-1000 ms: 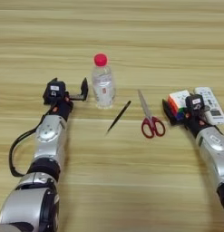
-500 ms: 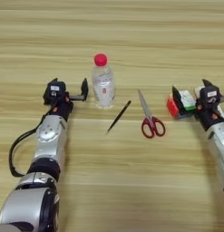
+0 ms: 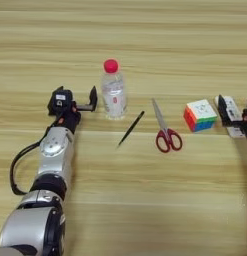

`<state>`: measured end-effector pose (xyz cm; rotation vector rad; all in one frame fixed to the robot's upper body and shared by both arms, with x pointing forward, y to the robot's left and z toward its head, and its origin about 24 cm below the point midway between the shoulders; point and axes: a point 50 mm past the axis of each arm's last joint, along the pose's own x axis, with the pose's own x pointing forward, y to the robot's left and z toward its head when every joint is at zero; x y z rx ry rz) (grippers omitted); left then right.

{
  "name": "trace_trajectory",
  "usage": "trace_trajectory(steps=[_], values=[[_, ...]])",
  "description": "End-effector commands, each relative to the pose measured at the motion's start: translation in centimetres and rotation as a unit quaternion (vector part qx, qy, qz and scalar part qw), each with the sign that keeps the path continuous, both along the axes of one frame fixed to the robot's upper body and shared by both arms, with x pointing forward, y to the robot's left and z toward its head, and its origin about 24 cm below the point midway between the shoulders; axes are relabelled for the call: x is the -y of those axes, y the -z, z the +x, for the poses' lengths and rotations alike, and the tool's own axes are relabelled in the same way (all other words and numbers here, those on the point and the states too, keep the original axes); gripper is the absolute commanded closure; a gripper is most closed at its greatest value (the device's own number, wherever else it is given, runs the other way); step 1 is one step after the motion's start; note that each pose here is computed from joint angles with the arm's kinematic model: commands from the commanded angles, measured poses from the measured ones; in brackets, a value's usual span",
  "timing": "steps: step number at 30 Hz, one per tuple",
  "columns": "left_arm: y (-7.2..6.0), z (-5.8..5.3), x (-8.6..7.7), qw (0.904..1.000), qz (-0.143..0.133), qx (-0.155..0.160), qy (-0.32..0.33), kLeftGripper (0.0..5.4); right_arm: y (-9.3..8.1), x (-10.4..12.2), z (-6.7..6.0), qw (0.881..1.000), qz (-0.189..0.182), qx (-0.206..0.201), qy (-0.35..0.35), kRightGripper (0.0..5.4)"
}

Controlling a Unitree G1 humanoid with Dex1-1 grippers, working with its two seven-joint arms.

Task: Move the objects on the table

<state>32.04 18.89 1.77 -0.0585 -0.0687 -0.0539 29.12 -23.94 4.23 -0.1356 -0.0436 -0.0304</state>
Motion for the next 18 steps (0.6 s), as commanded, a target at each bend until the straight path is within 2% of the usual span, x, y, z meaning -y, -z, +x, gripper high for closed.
trace_trajectory(steps=[1,8,18], values=[[-0.3,0.3,0.2,0.9999,0.009,0.003,0.005,0.0,0.4,0.7,0.6,1.0,-0.014,-0.025,0.01,0.02],[-0.2,0.3,0.2,0.9999,0.009,0.003,0.004,0.0,1.5,0.2,0.6,0.998,-0.022,-0.051,-0.007,0.02],[-0.3,0.3,0.2,0.9999,0.009,0.003,0.004,0.0,1.9,0.1,0.7,0.998,-0.019,-0.06,-0.008,0.02]])
